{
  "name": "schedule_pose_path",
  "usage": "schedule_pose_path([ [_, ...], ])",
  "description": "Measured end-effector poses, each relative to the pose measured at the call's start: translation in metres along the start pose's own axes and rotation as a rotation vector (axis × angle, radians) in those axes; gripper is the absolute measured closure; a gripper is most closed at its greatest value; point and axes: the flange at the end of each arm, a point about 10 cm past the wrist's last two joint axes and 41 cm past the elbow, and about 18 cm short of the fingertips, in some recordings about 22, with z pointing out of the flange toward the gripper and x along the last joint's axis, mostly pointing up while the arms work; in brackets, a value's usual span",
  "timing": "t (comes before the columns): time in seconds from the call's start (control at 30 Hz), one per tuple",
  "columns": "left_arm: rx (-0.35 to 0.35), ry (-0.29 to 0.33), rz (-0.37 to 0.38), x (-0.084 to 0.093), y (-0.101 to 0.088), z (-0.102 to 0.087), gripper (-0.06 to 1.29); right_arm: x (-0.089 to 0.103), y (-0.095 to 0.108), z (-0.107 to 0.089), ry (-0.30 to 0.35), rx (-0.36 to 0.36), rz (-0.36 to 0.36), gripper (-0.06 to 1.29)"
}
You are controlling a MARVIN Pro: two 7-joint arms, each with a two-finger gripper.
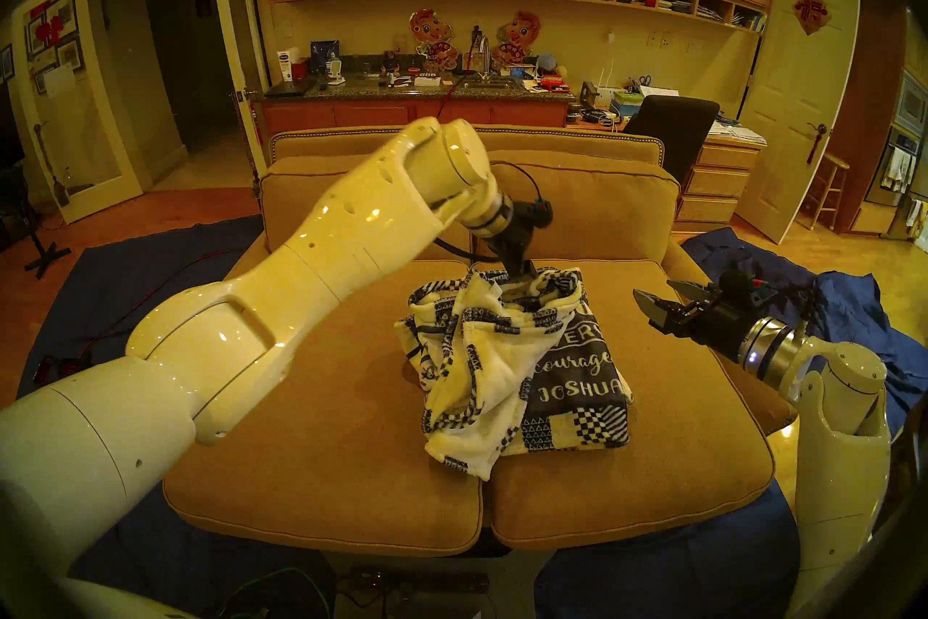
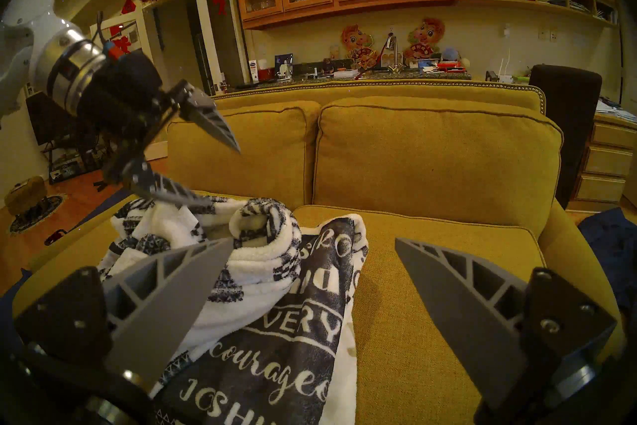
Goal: Fold the blanket in half twice
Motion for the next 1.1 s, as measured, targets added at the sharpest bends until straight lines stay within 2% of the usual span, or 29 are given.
schedule_pose_path([
  [0.07, 0.019, 0.006, -0.02, -0.007, -0.004, -0.006, 0.05, 0.0, 0.0, 0.0, 0.0, 0.0, 0.0, 0.01],
  [0.13, 0.061, 0.015, -0.06, -0.023, -0.012, -0.019, 0.05, 0.0, 0.0, 0.0, 0.0, 0.0, 0.0, 0.01],
  [0.2, 0.075, 0.019, -0.075, -0.029, -0.013, -0.023, 0.05, 0.0, 0.0, 0.0, 0.0, 0.0, 0.0, 0.01],
  [0.27, 0.111, 0.03, -0.117, -0.049, -0.018, -0.036, 0.05, 0.0, 0.0, 0.0, 0.0, 0.0, 0.0, 0.01],
  [0.37, 0.132, 0.038, -0.146, -0.063, -0.019, -0.044, 0.05, 0.0, 0.0, 0.0, 0.0, 0.0, 0.0, 0.01],
  [0.5, 0.169, 0.059, -0.198, -0.093, -0.016, -0.06, 0.05, 0.0, 0.0, 0.0, 0.0, 0.0, 0.0, 0.01],
  [0.57, 0.176, 0.065, -0.205, -0.099, -0.015, -0.064, 0.05, 0.0, 0.0, 0.0, 0.0, 0.0, 0.0, 0.01],
  [0.63, 0.199, 0.076, -0.216, -0.114, -0.011, -0.072, 0.05, 0.0, 0.0, 0.0, 0.0, 0.0, 0.0, 0.01],
  [0.7, 0.212, 0.083, -0.221, -0.121, -0.009, -0.076, 0.05, 0.0, 0.0, 0.0, 0.0, 0.0, 0.0, 0.01],
  [0.83, 0.234, 0.098, -0.253, -0.146, -0.002, -0.082, 0.05, 0.0, 0.0, 0.0, 0.0, 0.0, 0.0, 0.01],
  [1.1, 0.285, 0.151, -0.299, -0.189, 0.012, -0.084, 0.05, 0.0, 0.0, 0.0, 0.0, 0.0, 0.0, 0.01],
])
